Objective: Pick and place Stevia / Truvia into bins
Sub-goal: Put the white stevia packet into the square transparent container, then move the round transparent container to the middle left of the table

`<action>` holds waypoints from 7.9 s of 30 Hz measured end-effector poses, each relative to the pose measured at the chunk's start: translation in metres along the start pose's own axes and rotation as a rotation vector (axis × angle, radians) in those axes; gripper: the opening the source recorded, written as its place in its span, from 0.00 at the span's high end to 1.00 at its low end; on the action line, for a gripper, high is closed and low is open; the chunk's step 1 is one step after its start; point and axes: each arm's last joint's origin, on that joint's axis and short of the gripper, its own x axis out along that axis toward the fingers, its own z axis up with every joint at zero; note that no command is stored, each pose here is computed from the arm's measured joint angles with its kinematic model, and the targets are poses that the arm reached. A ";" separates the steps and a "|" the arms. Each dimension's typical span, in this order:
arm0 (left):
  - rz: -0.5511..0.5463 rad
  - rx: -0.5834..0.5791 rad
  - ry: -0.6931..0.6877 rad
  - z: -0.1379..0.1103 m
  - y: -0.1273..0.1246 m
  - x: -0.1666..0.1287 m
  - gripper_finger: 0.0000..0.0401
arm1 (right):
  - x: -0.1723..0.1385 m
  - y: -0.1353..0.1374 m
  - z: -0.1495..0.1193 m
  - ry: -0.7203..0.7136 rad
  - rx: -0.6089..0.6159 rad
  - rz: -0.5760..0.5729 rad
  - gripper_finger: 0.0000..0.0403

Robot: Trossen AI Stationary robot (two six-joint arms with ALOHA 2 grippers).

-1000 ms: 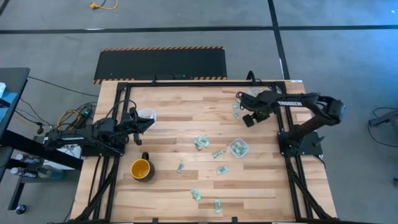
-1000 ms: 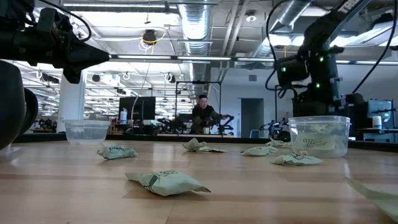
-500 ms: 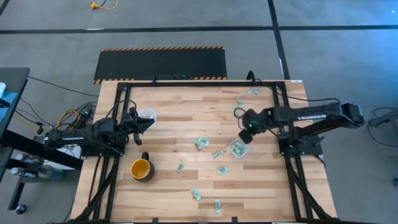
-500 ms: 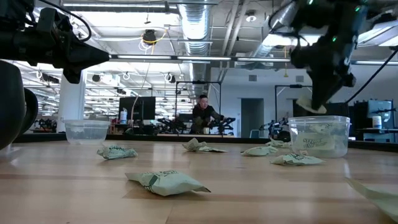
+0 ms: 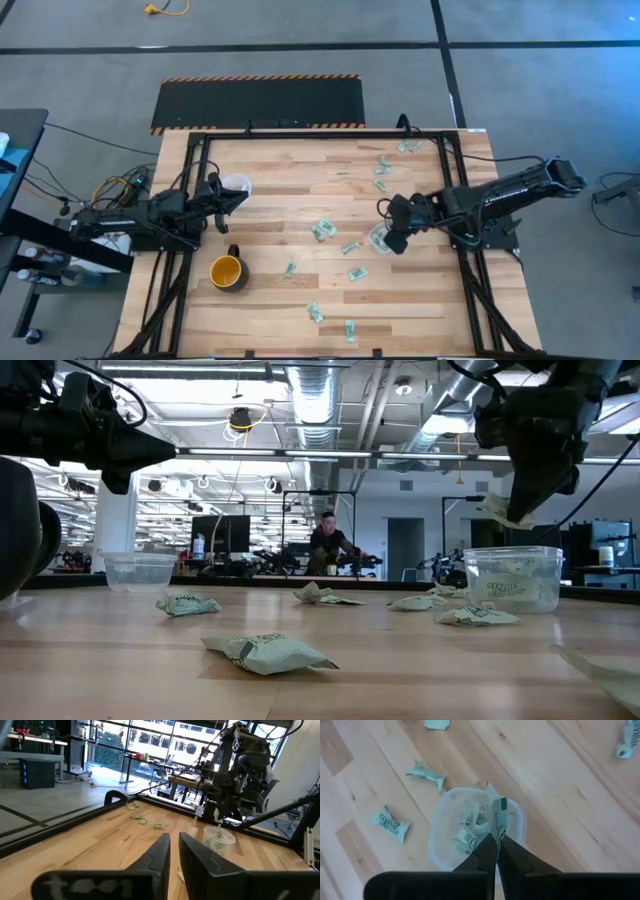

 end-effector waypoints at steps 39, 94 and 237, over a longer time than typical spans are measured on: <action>0.000 0.000 0.000 0.000 0.000 0.000 0.93 | 0.002 0.012 -0.006 -0.012 0.144 0.018 0.77; 0.000 0.000 0.000 0.000 0.000 0.000 0.93 | 0.095 -0.142 0.081 0.066 0.279 -0.247 0.54; -0.072 -0.195 -0.305 0.046 -0.008 -0.008 0.93 | -0.036 0.019 -0.014 -0.448 -0.073 -0.185 0.77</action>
